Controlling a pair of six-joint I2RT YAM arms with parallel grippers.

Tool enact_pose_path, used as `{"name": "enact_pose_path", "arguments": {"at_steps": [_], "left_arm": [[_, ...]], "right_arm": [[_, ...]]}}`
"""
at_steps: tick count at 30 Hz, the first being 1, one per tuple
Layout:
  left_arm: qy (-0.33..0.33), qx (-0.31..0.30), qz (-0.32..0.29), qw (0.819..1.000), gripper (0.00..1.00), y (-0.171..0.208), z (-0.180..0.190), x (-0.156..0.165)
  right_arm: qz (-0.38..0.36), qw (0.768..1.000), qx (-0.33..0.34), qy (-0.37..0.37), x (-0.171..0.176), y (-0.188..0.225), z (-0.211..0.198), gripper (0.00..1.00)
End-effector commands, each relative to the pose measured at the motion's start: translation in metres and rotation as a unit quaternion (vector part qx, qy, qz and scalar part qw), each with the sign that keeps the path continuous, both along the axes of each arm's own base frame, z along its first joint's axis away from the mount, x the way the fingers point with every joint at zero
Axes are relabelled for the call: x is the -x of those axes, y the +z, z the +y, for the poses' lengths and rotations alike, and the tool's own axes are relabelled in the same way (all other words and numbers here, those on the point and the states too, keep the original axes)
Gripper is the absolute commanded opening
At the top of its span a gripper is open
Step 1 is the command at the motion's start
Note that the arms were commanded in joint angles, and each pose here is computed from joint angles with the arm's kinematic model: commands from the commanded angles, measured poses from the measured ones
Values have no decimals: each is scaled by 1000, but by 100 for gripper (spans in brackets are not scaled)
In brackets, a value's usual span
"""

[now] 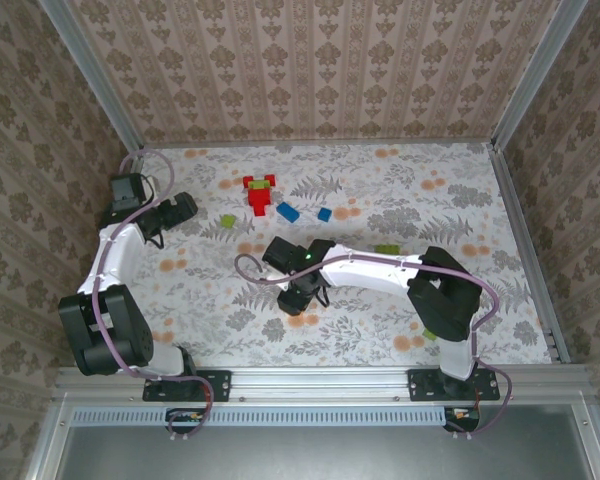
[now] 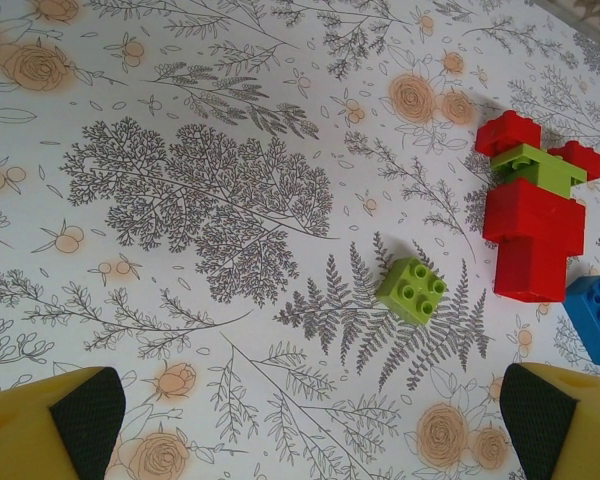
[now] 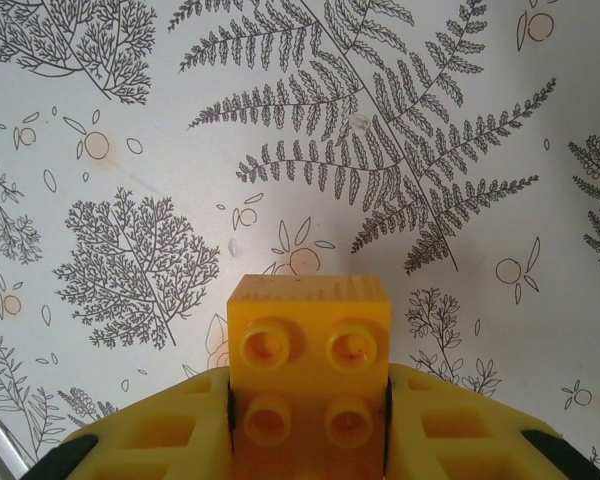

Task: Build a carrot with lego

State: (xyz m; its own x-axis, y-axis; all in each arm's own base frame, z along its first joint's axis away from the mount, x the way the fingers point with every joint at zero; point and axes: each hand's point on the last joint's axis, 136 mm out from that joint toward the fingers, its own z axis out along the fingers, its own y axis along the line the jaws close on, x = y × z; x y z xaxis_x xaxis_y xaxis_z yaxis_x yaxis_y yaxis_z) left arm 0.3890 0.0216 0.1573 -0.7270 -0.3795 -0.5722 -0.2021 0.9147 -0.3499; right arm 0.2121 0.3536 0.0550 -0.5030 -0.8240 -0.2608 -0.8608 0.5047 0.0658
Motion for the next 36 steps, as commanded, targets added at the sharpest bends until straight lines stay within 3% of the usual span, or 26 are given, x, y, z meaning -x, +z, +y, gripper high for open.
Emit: {"name": "enact_pose_path", "arguments": {"at_steps": [1, 11, 17, 23, 27, 36], "left_arm": [[-11, -8, -11, 1000, 100, 10, -1, -4], [-12, -7, -11, 1000, 100, 9, -2, -4], [-14, -7, -12, 1000, 100, 10, -3, -5], [-13, -8, -12, 1000, 100, 11, -3, -5], [-13, -7, -13, 1000, 100, 11, -3, -5], [-16, -5, -14, 1000, 100, 11, -5, -5]], "right_arm": [[90, 985, 147, 2, 51, -70, -58, 30], [120, 981, 155, -13, 72, -104, -68, 30], [101, 987, 127, -21, 62, -84, -56, 30], [37, 980, 119, -157, 10, -53, -66, 31], [17, 967, 105, -233, -3, -45, -72, 32], [26, 960, 89, -263, 3, -53, -73, 35]]}}
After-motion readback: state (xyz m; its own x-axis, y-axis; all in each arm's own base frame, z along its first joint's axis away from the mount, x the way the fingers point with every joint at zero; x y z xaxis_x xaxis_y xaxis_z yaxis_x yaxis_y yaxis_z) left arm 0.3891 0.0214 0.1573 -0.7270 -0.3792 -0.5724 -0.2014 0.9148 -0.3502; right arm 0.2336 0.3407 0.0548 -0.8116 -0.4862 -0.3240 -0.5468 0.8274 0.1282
